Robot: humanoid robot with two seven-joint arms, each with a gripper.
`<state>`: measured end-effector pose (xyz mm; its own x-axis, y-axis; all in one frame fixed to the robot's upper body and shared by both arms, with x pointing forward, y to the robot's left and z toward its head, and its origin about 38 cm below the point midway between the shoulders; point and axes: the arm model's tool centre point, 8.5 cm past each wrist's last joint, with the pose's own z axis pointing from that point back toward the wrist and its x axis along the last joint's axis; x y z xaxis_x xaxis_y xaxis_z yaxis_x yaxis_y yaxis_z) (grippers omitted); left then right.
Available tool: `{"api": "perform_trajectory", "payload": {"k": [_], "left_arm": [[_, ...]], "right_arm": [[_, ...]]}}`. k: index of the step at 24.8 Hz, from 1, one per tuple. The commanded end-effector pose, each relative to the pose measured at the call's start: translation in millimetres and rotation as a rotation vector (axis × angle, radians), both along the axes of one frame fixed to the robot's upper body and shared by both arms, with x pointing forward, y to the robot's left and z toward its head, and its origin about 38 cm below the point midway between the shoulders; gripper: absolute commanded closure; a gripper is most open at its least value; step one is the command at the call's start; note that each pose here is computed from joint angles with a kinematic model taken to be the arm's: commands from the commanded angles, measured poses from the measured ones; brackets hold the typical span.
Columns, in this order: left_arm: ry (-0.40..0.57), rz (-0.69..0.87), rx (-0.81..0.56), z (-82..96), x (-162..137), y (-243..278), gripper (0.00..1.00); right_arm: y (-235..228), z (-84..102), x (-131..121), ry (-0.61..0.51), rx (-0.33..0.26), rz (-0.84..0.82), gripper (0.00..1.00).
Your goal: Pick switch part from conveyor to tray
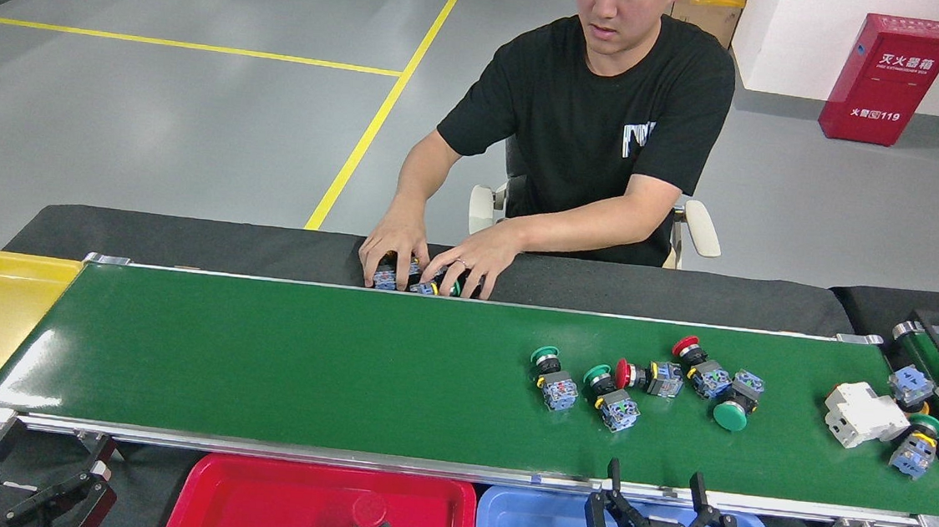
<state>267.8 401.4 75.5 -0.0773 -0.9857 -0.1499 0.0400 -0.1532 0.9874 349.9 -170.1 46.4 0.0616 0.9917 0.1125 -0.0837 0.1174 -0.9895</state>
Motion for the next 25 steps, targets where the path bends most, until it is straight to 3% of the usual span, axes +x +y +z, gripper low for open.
{"api": "perform_trajectory", "payload": {"k": [1,8,9,11,14,20,25], "left_arm": [[-0.024,-0.007,0.009,7.2,2.6,0.3,0.00],[-0.028,-0.001,0.008,8.1,6.0,1.5,0.00],[-0.028,-0.002,0.007,7.9,6.2,1.0,0.00],[-0.030,-0.004,0.009,8.9,7.4,0.8,0.00],[-0.031,-0.006,0.009,9.2,7.6,0.2,0.00],[-0.035,0.007,0.007,10.0,5.5,3.4,0.00],[-0.033,0.034,0.014,10.9,-0.5,12.3,0.00]], "right_arm": [[7.9,5.4,15.5,0.033,-0.002,0.037,0.02],[40.8,2.4,56.7,0.079,0.017,0.100,0.06],[44.4,2.3,61.7,0.083,0.017,0.104,0.19],[48.6,3.4,64.4,0.082,-0.004,0.139,0.66],[54.6,3.1,63.2,0.085,-0.028,0.205,0.94],[69.8,8.0,51.9,0.062,-0.017,0.304,0.98],[121.8,28.0,-3.8,-0.031,0.024,0.623,0.98]]}}
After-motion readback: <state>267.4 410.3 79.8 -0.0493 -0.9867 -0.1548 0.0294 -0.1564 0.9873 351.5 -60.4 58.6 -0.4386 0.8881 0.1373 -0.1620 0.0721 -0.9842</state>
